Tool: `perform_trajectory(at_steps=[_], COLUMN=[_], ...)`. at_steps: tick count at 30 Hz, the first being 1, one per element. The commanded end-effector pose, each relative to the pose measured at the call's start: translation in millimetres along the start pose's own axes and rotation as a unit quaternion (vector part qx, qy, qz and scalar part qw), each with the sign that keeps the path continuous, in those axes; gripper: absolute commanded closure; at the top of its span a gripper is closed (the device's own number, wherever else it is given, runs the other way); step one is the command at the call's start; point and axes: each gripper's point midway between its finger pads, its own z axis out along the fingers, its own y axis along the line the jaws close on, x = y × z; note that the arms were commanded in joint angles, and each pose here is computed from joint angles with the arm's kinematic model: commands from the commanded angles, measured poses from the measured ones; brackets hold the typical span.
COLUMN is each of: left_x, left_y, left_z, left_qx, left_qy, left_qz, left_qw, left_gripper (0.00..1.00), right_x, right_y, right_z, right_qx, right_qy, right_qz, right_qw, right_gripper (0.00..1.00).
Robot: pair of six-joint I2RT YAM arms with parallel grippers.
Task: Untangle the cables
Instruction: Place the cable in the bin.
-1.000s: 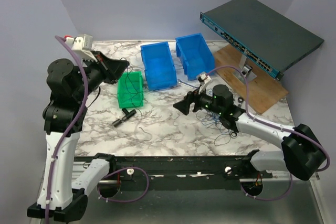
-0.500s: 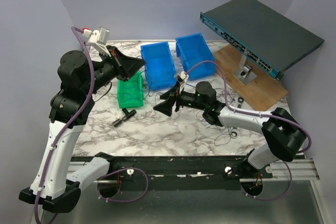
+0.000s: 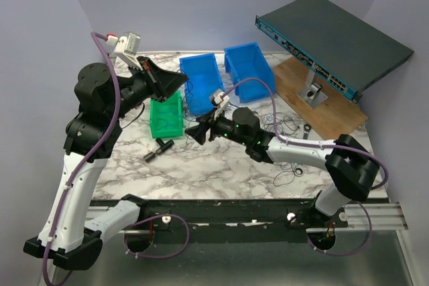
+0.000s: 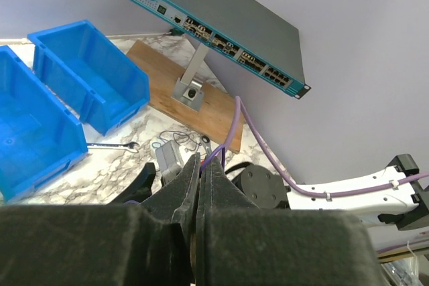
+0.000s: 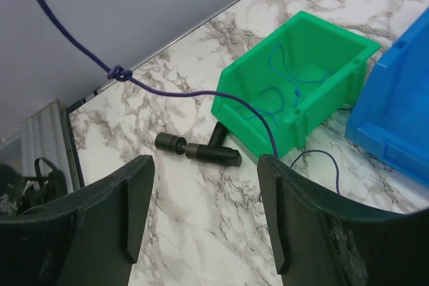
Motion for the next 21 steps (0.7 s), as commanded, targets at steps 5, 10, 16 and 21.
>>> perform_trajectory(at_steps=[5,10,16,21], left_x=[-15,-15,-12,-7], left_y=[-12,-9,-2,3], left_z=[-7,-8,-6,-4], left_qx=[0.007,-0.001,-0.016,-0.016], left_qy=[-0.025,-0.028,-0.024,-0.020], left_qz=[0.011,0.013,0.017,0.014], left_qw=[1.000,1.000,0.999,1.000], left_gripper=[1.00,1.00,1.00,1.00], right_x=[-4,2,12,19], right_y=[-55,-64,-24,6], right_z=[-6,-10,-25,-46], right_qx=[0.189,0.212,0.101,0.028], right_qy=[-0.019,-0.006,0.012,0.030], right_qz=[-0.040,-0.043,-0.047,-0.038], right_qw=[0.981,0.976,0.994,0.998], right_gripper=[0.34,0.35,0.25,0.23])
